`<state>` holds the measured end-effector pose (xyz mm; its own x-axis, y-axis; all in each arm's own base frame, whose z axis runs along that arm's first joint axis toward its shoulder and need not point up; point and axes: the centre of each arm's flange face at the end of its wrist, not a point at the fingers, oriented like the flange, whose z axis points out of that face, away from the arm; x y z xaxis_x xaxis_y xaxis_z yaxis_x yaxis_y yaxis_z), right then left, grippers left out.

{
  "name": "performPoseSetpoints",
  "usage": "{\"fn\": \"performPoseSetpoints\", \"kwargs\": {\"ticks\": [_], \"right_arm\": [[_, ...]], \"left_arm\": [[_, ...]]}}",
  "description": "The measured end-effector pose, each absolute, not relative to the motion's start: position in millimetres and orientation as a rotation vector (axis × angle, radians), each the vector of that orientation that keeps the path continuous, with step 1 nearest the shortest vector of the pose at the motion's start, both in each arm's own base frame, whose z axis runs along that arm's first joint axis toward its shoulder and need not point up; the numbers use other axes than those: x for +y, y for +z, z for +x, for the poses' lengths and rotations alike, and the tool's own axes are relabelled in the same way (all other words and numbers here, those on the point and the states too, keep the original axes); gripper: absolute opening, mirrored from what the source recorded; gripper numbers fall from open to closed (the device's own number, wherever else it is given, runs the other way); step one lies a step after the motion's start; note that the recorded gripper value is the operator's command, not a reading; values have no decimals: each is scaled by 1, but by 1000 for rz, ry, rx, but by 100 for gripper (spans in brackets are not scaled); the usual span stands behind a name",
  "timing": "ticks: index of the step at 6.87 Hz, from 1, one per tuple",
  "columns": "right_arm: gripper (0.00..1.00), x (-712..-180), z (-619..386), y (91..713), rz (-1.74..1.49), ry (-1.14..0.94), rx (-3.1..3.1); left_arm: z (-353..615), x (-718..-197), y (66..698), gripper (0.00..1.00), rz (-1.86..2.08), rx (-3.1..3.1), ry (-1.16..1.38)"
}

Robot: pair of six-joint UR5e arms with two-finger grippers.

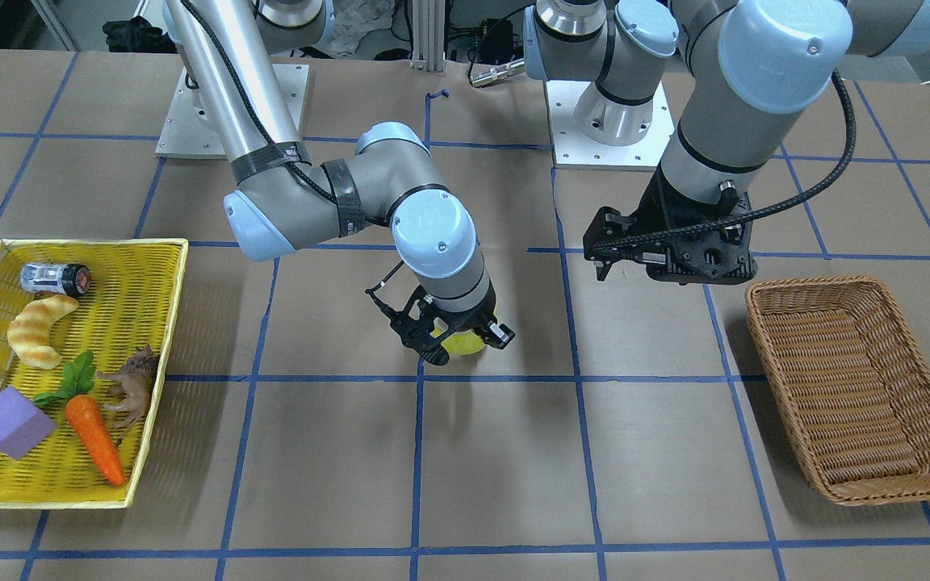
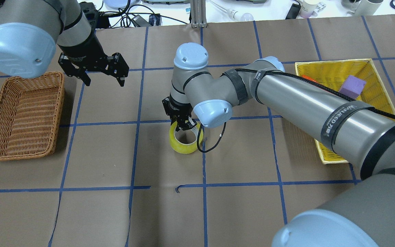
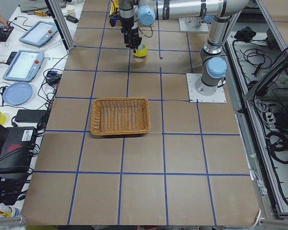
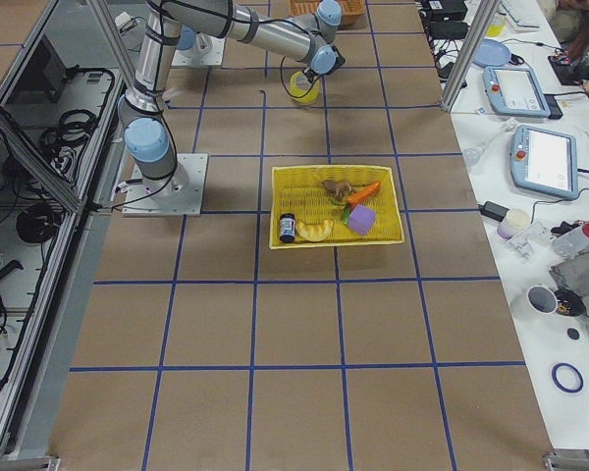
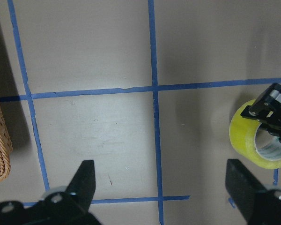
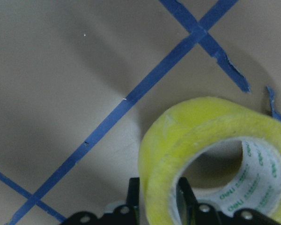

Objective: Transfer tape with both arms
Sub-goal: 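Set the tape roll on the table, release it, and withdraw the right gripper, then lower the left gripper onto the tape roll rim and close it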

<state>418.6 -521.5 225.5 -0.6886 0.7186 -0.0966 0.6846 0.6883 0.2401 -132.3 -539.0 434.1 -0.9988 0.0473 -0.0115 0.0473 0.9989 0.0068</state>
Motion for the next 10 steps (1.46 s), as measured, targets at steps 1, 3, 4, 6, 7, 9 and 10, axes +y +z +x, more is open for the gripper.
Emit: {"fn": "performPoseSetpoints", "kwargs": {"ticks": [1,3,4,6,7,9,10], "right_arm": [[100,-524,416,235,1133,255,2709],[100,-536,381,268,1078,189,2744],[100,-548,338,289,985,149,2827],[100,-563,234,346,709,101,2940],[100,-562,186,377,478,65,2988],[100,-540,133,421,104,55,3103],[100,-530,127,432,33,75,3127]], "left_arm": [[-134,-539,434,100,73,3146,10],[-137,-539,432,100,73,3172,14],[-142,-537,428,100,78,3189,25],[-179,-525,410,100,131,3236,5],[-207,-513,391,100,156,3244,-15],[-239,-491,330,100,188,3249,-46],[-243,-488,300,100,192,3248,-48]]}}
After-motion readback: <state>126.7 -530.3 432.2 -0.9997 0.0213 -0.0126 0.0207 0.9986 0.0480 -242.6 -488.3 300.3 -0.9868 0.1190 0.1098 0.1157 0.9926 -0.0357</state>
